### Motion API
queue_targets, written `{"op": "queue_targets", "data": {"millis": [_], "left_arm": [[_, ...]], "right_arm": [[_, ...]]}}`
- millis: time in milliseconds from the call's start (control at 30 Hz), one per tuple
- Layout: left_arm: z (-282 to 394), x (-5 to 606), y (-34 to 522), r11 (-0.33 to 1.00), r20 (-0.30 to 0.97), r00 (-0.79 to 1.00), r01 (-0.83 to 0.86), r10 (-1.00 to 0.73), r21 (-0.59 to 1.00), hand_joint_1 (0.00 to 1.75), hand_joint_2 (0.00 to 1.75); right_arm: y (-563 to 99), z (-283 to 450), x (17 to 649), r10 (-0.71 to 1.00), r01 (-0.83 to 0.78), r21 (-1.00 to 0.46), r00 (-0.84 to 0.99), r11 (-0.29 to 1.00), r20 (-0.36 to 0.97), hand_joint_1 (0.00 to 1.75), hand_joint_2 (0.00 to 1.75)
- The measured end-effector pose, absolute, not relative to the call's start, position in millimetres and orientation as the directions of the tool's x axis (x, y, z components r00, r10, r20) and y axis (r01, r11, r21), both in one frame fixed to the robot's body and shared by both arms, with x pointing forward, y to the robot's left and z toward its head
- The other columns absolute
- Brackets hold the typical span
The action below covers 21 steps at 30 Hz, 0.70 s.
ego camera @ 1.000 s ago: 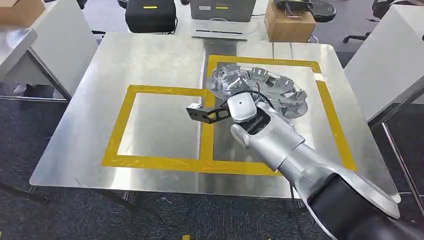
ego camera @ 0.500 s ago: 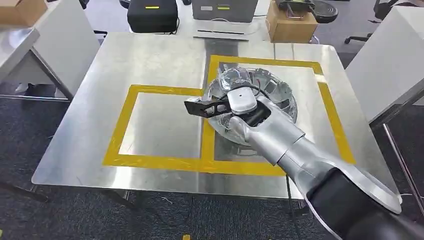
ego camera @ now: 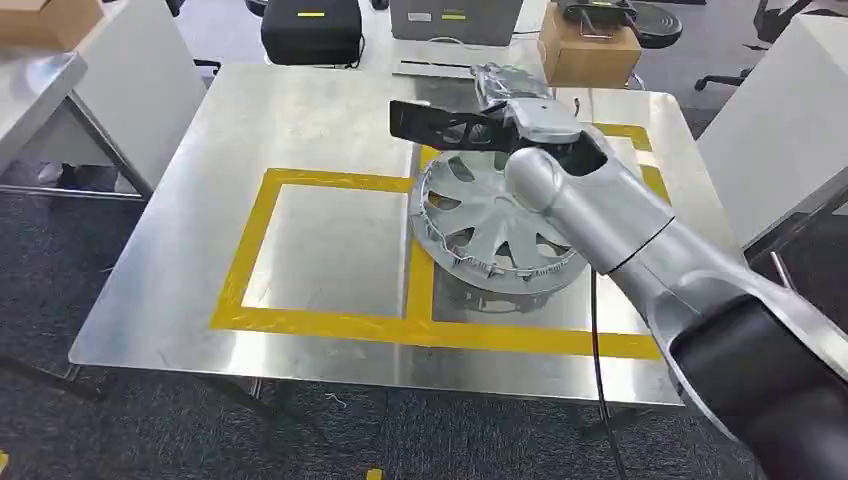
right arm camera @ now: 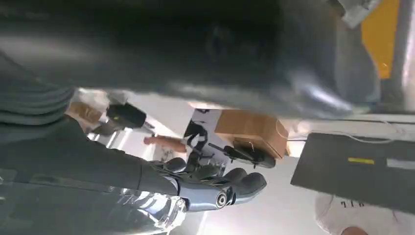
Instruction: Take the parts from the cabinet and place them on the table.
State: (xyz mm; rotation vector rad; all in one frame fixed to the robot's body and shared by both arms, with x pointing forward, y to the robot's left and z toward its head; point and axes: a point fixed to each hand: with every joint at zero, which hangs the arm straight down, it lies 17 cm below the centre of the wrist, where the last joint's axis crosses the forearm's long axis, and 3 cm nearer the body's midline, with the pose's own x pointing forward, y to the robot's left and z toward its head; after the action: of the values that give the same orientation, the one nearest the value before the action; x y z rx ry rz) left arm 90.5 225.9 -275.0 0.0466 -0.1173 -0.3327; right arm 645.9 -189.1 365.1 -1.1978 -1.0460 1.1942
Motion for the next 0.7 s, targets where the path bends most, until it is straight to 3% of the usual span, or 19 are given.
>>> {"op": "queue_targets", "data": {"millis": [133,167,267,433,567,700], "left_arm": [[-276,84,229,0.952,0.095,0.948,0.300,-0.305,0.062,0.00,0.00],[-277,81,229,0.953,0.091,0.949,0.298,-0.302,0.060,0.00,0.00],[-278,75,232,0.953,0.081,0.950,0.297,-0.301,0.060,0.00,0.00],[-278,75,232,0.951,0.077,0.949,0.303,-0.307,0.062,0.00,0.00],[-279,62,232,0.950,0.045,0.950,0.308,-0.310,0.058,0.00,0.00],[-280,54,235,0.947,0.009,0.948,0.316,-0.317,0.060,0.00,0.00]], "right_arm": [[-263,355,644,0.983,-0.156,-0.987,0.182,0.046,0.017,0.00,0.00],[-282,346,641,0.978,-0.171,-0.983,0.204,0.071,0.035,0.00,1.75],[-326,339,631,0.965,-0.170,-0.975,0.244,0.140,0.096,0.00,1.75],[-453,297,585,0.891,-0.132,-0.987,0.454,0.096,0.026,0.00,1.75],[-611,235,480,0.719,-0.066,-0.986,0.692,0.154,0.066,0.00,1.75],[-713,194,355,0.537,-0.063,-0.991,0.843,0.119,0.011,0.00,1.75]]}}
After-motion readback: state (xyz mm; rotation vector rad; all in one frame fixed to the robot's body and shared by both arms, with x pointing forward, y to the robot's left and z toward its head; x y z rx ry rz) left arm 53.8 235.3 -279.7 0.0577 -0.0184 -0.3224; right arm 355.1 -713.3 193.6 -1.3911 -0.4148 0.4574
